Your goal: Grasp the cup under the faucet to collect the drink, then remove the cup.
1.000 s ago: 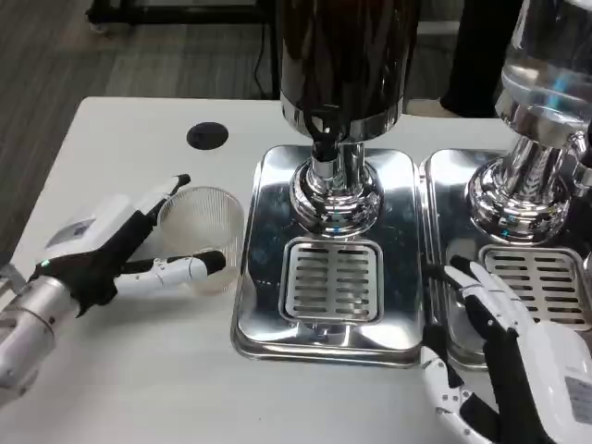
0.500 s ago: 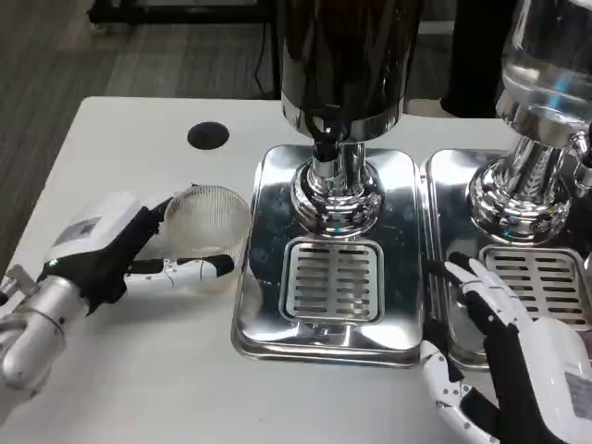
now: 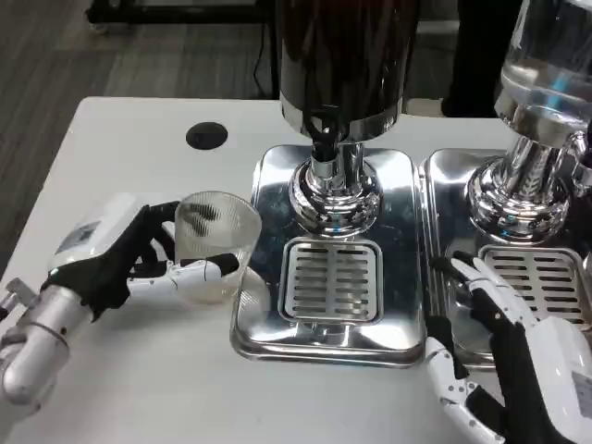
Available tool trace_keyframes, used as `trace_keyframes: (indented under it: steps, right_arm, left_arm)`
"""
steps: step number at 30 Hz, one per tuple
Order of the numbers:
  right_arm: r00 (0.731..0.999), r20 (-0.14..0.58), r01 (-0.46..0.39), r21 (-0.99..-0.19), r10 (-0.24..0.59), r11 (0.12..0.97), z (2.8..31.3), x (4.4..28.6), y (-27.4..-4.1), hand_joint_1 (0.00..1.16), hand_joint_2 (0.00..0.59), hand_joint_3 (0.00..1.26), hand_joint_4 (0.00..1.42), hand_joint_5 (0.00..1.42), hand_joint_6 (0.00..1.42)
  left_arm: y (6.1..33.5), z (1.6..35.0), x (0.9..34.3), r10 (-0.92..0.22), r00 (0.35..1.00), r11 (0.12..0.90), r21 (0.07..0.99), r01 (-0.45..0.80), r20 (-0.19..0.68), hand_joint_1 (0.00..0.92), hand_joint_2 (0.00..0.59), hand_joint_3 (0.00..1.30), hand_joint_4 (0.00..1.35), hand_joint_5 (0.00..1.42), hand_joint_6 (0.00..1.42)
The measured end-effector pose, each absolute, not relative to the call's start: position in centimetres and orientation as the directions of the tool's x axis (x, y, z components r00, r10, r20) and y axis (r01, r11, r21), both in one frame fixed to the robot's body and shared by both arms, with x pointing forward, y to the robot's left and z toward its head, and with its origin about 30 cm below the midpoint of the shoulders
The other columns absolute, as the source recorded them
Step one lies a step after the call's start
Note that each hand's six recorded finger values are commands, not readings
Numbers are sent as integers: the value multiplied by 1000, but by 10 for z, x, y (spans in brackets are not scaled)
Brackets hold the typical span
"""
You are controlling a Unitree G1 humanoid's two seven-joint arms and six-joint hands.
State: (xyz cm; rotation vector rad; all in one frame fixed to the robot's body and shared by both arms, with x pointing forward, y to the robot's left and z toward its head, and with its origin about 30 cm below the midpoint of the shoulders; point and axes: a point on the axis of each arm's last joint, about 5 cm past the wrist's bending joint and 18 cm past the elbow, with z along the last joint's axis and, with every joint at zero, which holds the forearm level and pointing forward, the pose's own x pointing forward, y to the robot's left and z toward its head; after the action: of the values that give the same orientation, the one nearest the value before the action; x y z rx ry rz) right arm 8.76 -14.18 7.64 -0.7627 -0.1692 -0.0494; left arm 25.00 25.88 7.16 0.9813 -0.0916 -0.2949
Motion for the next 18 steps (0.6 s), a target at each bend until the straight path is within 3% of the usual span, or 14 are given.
trace_keyframes:
  steps: [6,18]
  right_arm:
    - [984,175,111,-683,15,722,77,88,-143,404,506,241,141,147,367]
    - [987,161,101,-686,16,721,76,85,-144,417,499,241,150,156,359]
  left_arm:
    - [261,67,244,-252,968,552,818,162,-22,275,205,436,530,802,1030]
    - [258,68,240,-242,965,649,756,84,100,277,208,448,550,822,1047]
